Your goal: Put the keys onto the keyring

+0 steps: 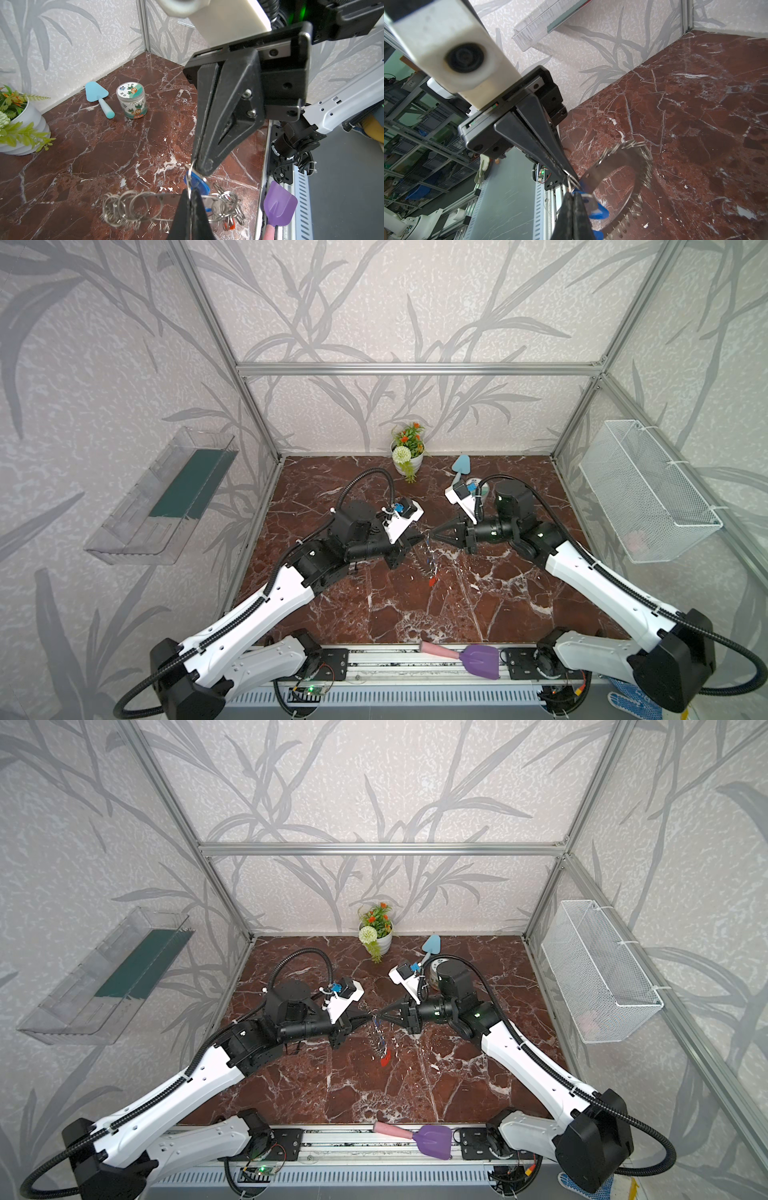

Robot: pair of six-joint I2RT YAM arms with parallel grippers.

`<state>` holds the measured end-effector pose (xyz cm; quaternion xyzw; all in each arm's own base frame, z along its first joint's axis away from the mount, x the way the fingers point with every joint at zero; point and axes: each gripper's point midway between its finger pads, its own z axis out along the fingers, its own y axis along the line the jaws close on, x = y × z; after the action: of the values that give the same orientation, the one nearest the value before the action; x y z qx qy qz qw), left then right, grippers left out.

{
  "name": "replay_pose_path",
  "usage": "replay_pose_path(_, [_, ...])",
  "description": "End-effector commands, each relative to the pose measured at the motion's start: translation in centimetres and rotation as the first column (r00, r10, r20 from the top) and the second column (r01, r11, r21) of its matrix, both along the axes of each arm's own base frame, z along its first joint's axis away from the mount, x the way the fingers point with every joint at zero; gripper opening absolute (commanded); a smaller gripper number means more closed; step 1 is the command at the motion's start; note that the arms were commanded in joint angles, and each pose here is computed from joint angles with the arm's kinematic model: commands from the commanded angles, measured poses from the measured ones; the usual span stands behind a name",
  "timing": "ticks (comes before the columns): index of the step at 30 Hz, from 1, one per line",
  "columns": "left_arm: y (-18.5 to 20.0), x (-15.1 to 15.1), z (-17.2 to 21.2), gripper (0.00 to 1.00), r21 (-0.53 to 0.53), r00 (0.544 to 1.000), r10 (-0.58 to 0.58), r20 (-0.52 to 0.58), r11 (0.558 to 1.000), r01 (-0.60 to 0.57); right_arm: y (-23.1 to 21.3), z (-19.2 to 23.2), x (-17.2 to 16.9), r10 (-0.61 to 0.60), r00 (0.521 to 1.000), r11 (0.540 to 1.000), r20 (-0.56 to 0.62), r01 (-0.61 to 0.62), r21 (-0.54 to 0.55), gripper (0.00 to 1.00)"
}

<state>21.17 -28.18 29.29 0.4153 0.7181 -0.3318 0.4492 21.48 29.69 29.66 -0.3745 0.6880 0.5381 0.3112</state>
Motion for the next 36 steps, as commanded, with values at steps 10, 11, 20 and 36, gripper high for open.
replay_pose_path(10, [0.0, -0.7, 2.2, 0.0, -0.022, 0.995, -0.023, 0.097, 0.999, 0.025, 0.0, -0.7, 0.9, -0.069, 0.996, 0.998, -0.061, 0.068, -0.015, 0.0])
replay_pose_path(11, [0.1, -0.7, 2.2, 0.0, -0.023, 0.995, -0.02, 0.101, 1.0, 0.022, 0.1, -0.9, 0.9, -0.07, 0.995, 0.997, -0.069, 0.069, -0.017, 0.0])
replay_pose_path(20, [0.6, -0.7, 2.5, 0.0, -0.032, 0.99, 0.004, 0.14, 0.999, 0.0, -0.2, -2.5, 1.2, -0.102, 0.987, 0.993, -0.122, 0.094, -0.073, 0.0])
replay_pose_path(36, [0.9, -0.4, 2.3, 0.0, -0.027, 0.986, 0.027, 0.167, 0.999, -0.023, -0.6, -3.2, 1.1, -0.124, 0.982, 0.988, -0.144, 0.109, -0.111, 0.0])
